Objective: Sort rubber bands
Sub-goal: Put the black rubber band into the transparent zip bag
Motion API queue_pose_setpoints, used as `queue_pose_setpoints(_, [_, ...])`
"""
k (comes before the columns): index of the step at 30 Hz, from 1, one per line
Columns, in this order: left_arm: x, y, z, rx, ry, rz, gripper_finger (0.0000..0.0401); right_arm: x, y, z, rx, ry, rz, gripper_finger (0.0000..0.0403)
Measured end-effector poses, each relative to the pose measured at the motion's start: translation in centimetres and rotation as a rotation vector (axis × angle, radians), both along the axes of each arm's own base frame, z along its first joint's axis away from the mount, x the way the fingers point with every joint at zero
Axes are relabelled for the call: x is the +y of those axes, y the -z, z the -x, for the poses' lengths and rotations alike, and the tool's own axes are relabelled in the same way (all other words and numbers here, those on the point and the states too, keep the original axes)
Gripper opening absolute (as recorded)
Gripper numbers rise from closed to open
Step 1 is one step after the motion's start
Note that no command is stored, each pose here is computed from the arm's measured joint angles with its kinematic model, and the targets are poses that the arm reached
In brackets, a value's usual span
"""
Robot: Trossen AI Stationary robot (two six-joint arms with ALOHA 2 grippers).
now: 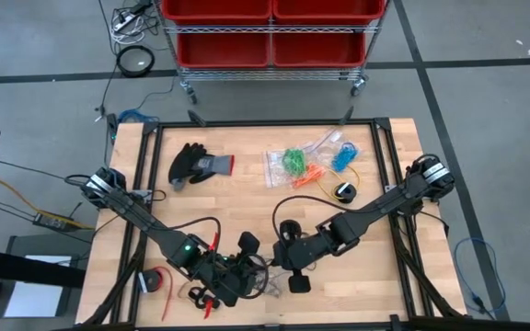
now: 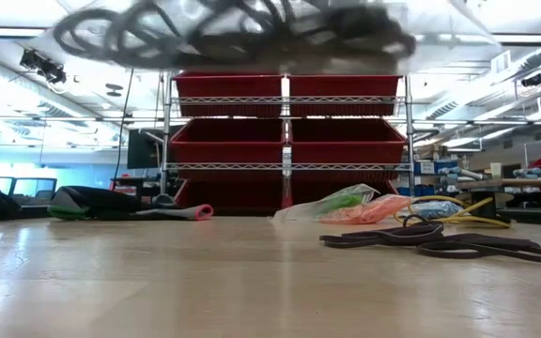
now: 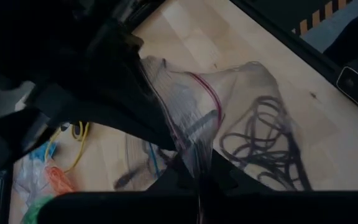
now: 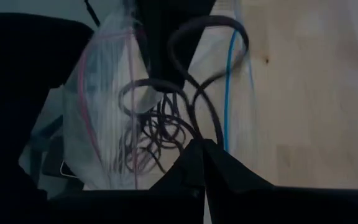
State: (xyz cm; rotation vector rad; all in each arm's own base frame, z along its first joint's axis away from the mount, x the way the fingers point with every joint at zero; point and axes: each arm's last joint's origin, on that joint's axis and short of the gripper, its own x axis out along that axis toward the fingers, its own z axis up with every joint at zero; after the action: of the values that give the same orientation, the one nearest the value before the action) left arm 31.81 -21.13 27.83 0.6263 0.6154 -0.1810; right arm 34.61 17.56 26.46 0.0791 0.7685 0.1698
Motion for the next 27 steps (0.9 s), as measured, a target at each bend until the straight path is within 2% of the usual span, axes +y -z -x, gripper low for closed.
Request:
queue_pose_setpoints(12, [0.1,0.1,0.0,0.005,-0.005,0.002,0.0002,0.8,-0.4,0.6,0.072,-0.032,-0.036,0.0])
queue_pose_setpoints(20, [0.1,0.1,0.1,0.015,-0.007,-0.003,0.0002,1.5,-3.2,0.5,-0.04,0.02,0.044,0.0001])
queue_pose_setpoints(23, [0.2,0.3,0.3,0.041,-0.011,-0.017,0.0002,1.5,-3.4,0.6,-0.033,0.024,0.059,0.0016])
queue_pose_setpoints(27, [0.4,0.7,0.6,0.085,-0.033,-0.022,0.0002,1.6,-3.3,0.7,-0.005,0.03,0.001,0.0055])
